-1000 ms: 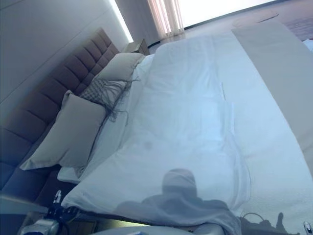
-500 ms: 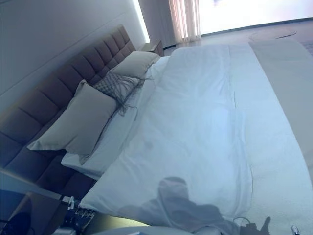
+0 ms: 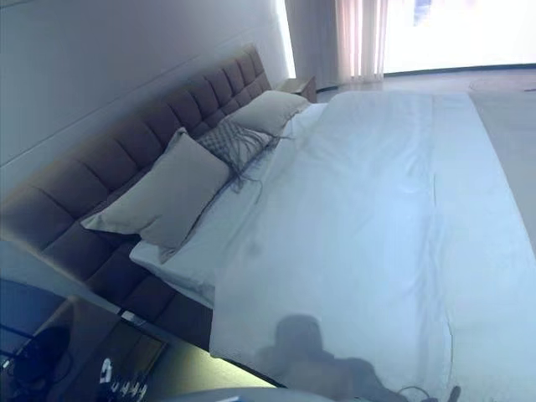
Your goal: Make the bed neatly
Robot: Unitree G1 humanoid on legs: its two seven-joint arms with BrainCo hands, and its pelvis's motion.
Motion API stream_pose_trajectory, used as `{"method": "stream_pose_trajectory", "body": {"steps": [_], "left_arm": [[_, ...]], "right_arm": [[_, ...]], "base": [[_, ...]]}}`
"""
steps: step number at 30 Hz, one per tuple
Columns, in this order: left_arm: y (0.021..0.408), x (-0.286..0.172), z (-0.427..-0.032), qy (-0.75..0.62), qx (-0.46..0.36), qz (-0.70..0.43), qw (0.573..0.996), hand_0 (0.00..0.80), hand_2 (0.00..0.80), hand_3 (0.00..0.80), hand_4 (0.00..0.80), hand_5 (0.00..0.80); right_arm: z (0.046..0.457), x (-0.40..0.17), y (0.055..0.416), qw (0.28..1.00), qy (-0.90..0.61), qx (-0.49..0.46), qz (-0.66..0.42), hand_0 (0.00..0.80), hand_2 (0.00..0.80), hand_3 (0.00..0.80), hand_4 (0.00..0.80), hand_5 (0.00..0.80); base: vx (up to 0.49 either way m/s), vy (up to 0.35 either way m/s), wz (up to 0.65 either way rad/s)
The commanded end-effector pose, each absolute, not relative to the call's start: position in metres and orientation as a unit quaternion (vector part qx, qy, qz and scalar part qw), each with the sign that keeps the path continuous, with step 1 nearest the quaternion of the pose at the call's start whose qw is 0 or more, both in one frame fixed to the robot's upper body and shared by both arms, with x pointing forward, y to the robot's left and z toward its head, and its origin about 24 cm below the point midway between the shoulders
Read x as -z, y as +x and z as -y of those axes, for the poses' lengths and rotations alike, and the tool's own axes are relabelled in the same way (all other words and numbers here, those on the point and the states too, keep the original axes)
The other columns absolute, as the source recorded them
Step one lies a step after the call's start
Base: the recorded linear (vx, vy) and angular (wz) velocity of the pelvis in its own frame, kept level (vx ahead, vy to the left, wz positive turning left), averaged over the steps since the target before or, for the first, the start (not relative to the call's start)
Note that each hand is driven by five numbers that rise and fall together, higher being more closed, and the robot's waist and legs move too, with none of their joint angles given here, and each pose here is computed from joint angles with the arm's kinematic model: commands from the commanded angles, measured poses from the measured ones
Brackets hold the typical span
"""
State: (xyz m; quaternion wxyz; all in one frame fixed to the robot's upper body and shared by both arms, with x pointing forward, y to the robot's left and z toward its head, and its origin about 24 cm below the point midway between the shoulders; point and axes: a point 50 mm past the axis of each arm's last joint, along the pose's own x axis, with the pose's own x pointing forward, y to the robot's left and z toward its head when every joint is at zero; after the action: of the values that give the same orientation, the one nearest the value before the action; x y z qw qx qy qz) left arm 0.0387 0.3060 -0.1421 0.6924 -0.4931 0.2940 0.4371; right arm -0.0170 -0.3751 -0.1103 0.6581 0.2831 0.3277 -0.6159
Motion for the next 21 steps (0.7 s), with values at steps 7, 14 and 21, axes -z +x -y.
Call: {"method": "stream_pose_trajectory", "body": {"steps": [7, 14, 21], "left_arm": [[0.112, 0.095, -0.353, -0.436, -0.354, -0.186, 0.806, 0.0, 0.0, 0.0, 0.0, 0.0], [0.154, 0.084, -0.332, -0.424, -0.257, -0.194, 0.846, 0.0, 0.0, 0.0, 0.0, 0.0], [0.18, 0.096, -0.282, -0.359, -0.168, -0.24, 0.886, 0.0, 0.0, 0.0, 0.0, 0.0]], "right_arm": [[0.373, 0.113, 0.004, 0.632, 0.327, 0.63, -0.31, 0.0, 0.0, 0.0, 0.0, 0.0], [0.376, 0.112, 0.01, 0.635, 0.325, 0.624, -0.319, 0.0, 0.0, 0.0, 0.0, 0.0], [0.365, 0.118, 0.025, 0.661, 0.332, 0.591, -0.322, 0.0, 0.0, 0.0, 0.0, 0.0]], "base": [[0.0, -0.016, 0.0], [0.003, -0.004, -0.01], [0.023, -0.076, -0.14]]}}
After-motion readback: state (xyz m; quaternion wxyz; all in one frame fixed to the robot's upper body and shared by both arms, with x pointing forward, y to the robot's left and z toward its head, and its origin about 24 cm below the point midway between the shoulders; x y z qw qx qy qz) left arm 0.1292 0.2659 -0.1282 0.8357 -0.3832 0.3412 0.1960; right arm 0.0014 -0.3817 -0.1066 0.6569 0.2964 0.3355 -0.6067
